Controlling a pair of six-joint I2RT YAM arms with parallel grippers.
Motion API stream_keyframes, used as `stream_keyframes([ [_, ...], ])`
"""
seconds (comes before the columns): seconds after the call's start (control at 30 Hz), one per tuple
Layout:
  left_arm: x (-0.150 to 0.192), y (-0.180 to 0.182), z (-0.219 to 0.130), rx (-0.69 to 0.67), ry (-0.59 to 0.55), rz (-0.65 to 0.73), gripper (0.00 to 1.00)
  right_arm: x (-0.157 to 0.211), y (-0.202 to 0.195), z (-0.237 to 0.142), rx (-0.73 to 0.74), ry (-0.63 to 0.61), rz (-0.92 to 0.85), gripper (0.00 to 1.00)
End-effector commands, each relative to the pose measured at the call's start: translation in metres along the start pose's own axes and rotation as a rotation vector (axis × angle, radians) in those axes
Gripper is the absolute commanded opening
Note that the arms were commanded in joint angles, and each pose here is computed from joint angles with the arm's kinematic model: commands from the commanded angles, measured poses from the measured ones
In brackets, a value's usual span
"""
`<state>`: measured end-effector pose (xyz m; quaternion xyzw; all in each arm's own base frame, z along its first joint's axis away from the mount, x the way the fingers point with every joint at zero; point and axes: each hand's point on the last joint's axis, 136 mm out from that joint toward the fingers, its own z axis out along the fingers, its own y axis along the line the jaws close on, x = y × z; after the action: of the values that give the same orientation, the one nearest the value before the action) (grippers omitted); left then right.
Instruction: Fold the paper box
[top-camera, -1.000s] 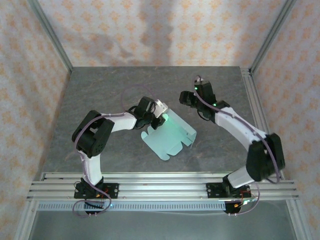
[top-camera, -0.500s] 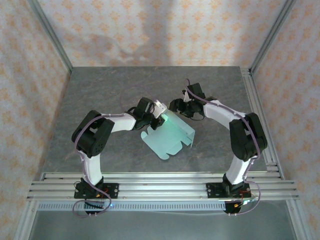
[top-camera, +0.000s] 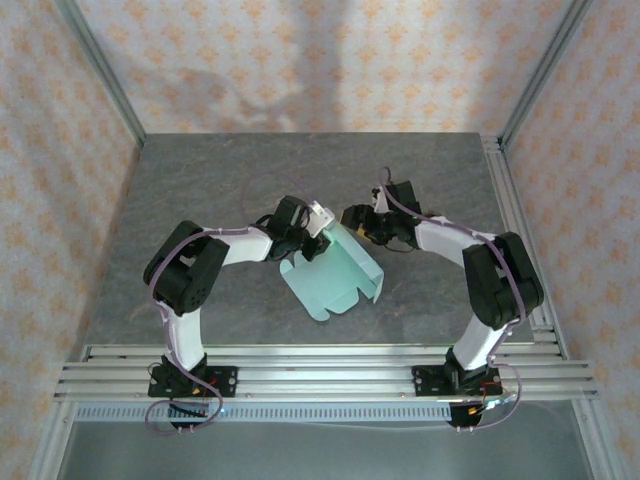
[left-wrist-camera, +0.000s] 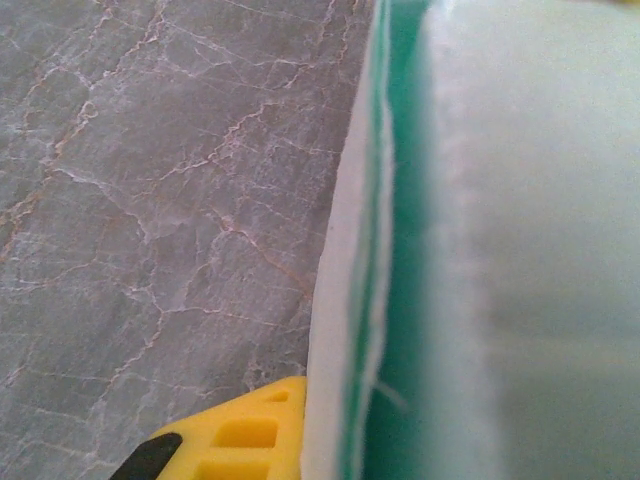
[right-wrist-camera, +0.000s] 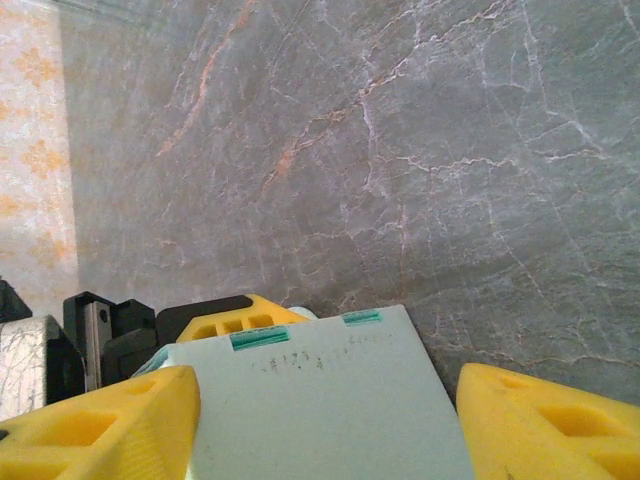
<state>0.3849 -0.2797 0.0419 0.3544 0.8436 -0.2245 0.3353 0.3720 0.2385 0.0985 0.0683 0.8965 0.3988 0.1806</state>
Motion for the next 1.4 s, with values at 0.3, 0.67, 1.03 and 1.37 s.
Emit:
stream_keyframes([
  [0.3,0.000,-0.003,0.000,0.009,0.005,0.001,0.13,-0.009,0.019,-0.025,-0.110,-0.094,-0.031,0.75],
  [0.67,-0.001,-0.001,-0.001,-0.006,-0.011,0.003,0.13,0.011,0.004,-0.009,-0.094,0.029,-0.007,0.72],
  [1.03,-0.007,0.003,0.000,-0.024,-0.052,-0.020,0.25,0.030,-0.030,-0.001,0.056,0.124,-0.024,0.67],
  [1.37,-0.020,0.012,-0.001,-0.075,-0.119,-0.046,0.29,0.031,-0.030,0.000,0.065,0.142,-0.018,0.66],
])
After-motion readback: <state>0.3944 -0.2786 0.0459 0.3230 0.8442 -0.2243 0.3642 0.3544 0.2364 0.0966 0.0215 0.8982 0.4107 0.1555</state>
